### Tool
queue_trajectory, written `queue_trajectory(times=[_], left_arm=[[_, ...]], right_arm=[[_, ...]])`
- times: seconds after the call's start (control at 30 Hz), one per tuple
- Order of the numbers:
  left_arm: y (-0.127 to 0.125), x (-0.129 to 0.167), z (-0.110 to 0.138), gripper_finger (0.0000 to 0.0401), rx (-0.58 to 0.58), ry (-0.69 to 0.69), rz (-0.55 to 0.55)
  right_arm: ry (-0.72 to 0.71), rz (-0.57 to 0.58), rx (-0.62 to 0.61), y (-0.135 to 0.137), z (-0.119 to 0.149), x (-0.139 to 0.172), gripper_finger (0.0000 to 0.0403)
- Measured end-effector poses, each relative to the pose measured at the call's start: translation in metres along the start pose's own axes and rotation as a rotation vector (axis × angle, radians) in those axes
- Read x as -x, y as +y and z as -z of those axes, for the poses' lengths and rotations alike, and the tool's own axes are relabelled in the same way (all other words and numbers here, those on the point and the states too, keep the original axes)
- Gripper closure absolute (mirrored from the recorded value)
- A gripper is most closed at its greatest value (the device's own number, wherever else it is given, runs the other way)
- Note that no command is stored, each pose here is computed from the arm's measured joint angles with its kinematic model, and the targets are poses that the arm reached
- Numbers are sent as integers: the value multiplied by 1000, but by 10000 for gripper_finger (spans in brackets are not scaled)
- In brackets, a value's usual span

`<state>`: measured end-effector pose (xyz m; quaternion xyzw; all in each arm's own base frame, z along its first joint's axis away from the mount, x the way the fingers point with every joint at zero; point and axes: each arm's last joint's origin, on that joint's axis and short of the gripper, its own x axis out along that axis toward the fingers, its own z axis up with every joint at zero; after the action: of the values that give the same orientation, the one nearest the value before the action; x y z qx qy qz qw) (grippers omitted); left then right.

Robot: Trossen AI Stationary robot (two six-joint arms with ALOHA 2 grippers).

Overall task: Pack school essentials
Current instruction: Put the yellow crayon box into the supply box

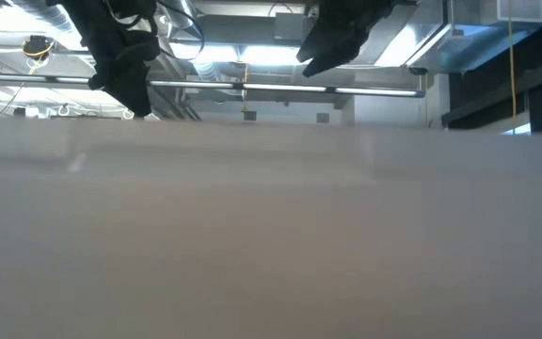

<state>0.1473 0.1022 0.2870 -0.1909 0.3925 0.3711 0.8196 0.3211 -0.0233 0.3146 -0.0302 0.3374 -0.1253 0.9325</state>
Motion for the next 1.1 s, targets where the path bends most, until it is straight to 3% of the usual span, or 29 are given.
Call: queue_trajectory(times=[0.27,0.7,0.87,1.1], left_arm=[[1,0,2,297,3,24,-6],[5,0,9,289,159,72,-118],[5,-7,9,239,155,120,-141],[12,-27,7,128,177,217,-188]], right_arm=[[0,0,-2,0,0,0,5],[0,0,0,0,0,0,5],[0,0,-1,0,0,0,5],[1,0,-2,0,0,0,5]])
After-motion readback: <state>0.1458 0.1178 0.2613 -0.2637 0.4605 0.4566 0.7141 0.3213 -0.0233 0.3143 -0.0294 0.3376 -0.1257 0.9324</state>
